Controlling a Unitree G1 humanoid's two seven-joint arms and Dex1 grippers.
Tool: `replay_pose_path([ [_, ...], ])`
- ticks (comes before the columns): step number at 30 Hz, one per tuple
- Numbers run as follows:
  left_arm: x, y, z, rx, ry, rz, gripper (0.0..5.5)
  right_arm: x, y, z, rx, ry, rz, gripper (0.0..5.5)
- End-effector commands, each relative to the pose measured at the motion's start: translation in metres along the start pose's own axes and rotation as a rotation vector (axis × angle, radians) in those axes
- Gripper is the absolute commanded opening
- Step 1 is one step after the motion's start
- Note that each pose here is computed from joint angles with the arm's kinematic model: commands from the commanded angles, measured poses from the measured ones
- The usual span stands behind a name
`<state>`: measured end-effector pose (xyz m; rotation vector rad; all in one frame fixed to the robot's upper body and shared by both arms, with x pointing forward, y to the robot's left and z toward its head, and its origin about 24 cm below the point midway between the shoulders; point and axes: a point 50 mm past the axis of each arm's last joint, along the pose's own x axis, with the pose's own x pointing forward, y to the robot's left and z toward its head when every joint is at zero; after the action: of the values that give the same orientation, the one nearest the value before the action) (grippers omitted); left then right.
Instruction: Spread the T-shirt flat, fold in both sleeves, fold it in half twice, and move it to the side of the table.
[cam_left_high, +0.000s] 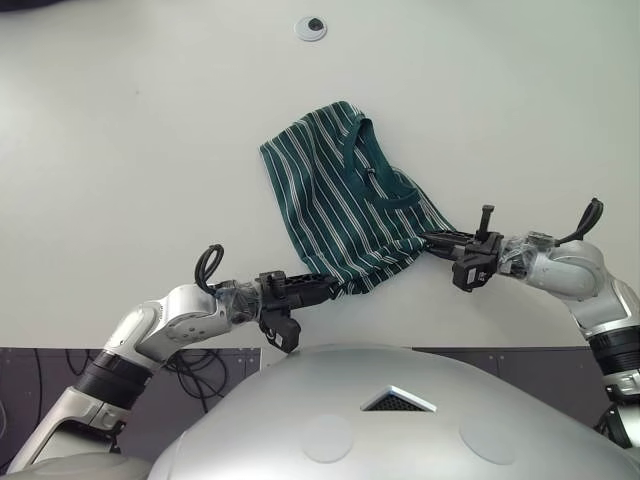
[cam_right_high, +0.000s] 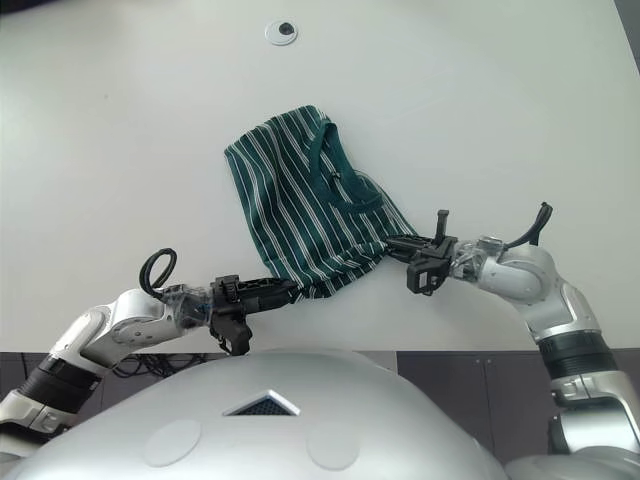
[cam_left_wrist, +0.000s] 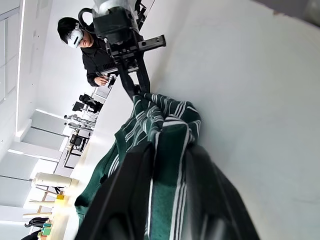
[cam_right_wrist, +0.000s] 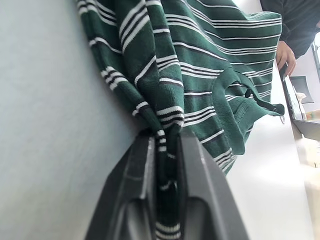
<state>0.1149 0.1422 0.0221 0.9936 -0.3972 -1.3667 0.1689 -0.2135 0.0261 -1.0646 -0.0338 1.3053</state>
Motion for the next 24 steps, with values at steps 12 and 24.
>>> replay_pose_path([
  [12, -0.073, 0.024, 0.046, -1.133, -0.260, -0.334, 0.06, -0.062, 0.008, 0.062, 0.844, -0.347, 0.441, 0.04],
  [24, -0.079, 0.051, -0.013, -1.075, -0.064, 0.106, 0.05, -0.028, -0.041, 0.039, 0.683, -0.208, 0.072, 0.04],
])
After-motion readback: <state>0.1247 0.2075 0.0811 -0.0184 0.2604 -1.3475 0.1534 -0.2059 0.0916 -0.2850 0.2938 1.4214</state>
